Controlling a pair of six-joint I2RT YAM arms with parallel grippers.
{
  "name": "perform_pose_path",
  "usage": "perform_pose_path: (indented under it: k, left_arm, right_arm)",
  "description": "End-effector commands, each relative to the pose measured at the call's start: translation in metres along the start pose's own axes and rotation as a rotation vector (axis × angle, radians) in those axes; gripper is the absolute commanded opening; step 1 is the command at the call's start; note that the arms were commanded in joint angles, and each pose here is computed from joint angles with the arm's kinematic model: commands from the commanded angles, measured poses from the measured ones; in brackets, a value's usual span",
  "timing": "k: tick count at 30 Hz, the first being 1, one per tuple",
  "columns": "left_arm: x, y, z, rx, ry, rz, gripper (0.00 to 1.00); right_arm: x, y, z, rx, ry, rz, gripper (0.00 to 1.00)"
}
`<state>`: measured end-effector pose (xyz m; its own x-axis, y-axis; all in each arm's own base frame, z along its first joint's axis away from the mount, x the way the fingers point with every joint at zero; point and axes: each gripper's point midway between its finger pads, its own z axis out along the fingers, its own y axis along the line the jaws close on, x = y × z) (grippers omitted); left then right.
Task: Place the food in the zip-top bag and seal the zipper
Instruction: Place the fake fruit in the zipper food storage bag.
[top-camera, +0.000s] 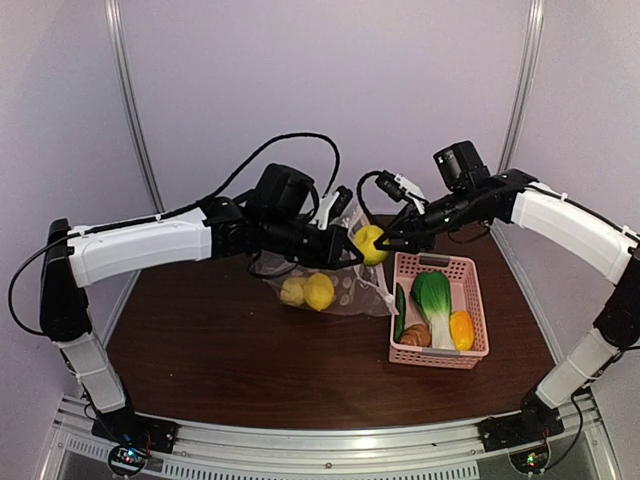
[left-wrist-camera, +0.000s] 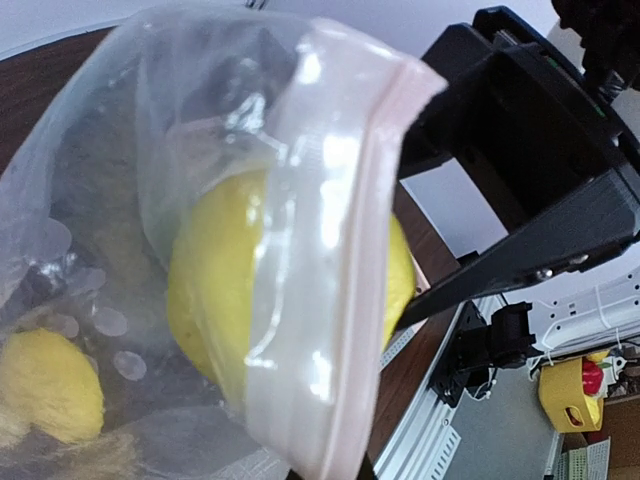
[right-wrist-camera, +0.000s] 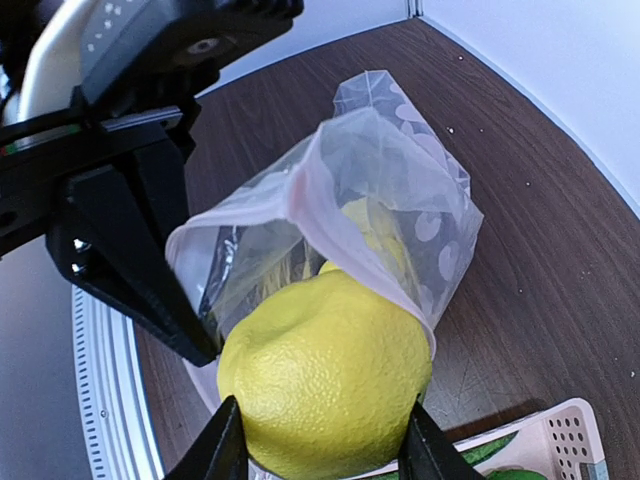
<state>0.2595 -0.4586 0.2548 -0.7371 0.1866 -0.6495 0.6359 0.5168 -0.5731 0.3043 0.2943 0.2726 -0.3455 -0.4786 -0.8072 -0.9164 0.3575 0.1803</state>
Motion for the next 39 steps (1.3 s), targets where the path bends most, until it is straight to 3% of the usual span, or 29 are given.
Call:
perform_pose_path:
  k: [1,4,11,15,22,30,39]
  left_arm:
    - [-0.019,-0.031,-0.008,0.092,-0.053,0.059,0.0]
    - [-0.018,-0.03,-0.008,0.088,-0.054,0.055,0.0]
    - [-0.03,-0.031,-0.009,0.082,-0.101,0.04,0.0]
    - [-0.034,-0.038,-0.011,0.106,-0.105,0.035,0.0]
    - [-0.031,-0.021,-0.011,0.02,-0.103,0.022,0.0]
    - [-0.034,-0.012,-0.014,-0.006,-0.115,0.015,0.0]
    - [-0.032,-0.011,-0.015,-0.007,-0.111,0.022,0.0]
  right_arm:
    - [0.003,-0.022,0.009,0.148,0.038,-0.017,0.39]
    - [0.004,-0.026,0.007,0.179,0.047,-0.021,0.39]
    - [-0.002,0.025,0.02,0.073,0.006,-0.048,0.43]
    - [-0.009,0.016,0.021,0.156,0.024,-0.041,0.63]
    - [-0.031,0.037,-0.025,0.099,-0.054,-0.069,0.81]
    - [-0.018,0.039,-0.096,0.128,-0.117,-0.067,0.81]
    - [0.083,-0.03,-0.093,0.292,0.137,0.086,0.76]
